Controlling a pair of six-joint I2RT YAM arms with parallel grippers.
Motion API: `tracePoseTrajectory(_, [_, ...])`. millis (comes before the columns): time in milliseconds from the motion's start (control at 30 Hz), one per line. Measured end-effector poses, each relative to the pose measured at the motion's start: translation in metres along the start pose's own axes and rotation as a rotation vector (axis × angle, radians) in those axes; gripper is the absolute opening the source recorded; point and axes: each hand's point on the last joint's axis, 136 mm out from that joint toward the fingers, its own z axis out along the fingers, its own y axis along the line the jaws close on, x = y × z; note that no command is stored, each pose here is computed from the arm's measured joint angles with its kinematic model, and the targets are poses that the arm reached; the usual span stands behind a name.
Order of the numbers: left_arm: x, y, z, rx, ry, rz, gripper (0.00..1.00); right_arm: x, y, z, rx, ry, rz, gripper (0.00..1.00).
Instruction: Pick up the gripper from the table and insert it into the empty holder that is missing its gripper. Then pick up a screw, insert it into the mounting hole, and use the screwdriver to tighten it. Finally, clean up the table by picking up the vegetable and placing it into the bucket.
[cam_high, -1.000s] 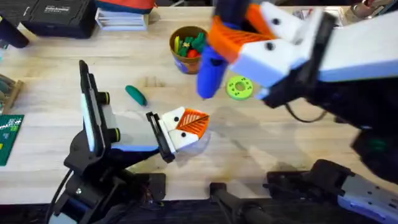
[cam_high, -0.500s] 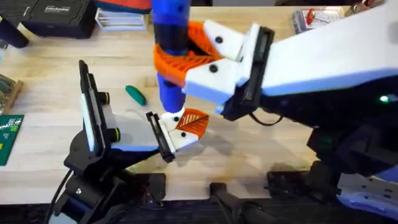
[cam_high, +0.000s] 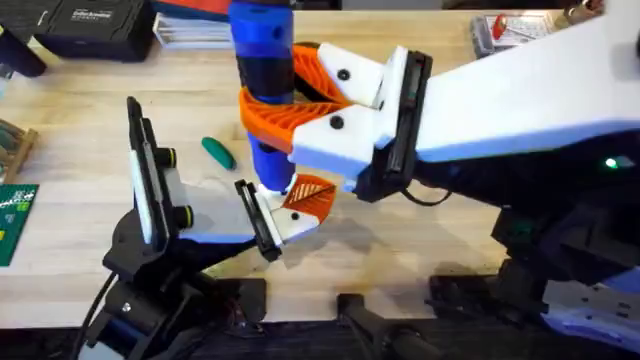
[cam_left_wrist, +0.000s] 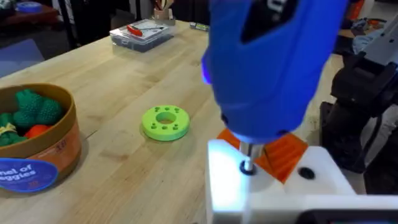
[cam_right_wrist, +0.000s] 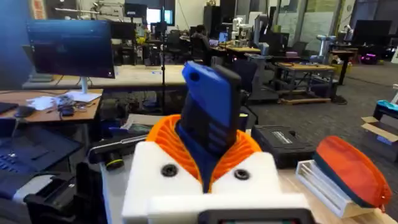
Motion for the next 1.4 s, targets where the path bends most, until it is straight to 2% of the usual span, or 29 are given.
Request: tracePoseTrajectory(1400, [0.0008, 0.0000, 0.0000, 0.000, 0.003, -0.002, 0.006, 0.0074, 0.0017, -0.0036, -0.004, 0.043, -0.024, 0.022])
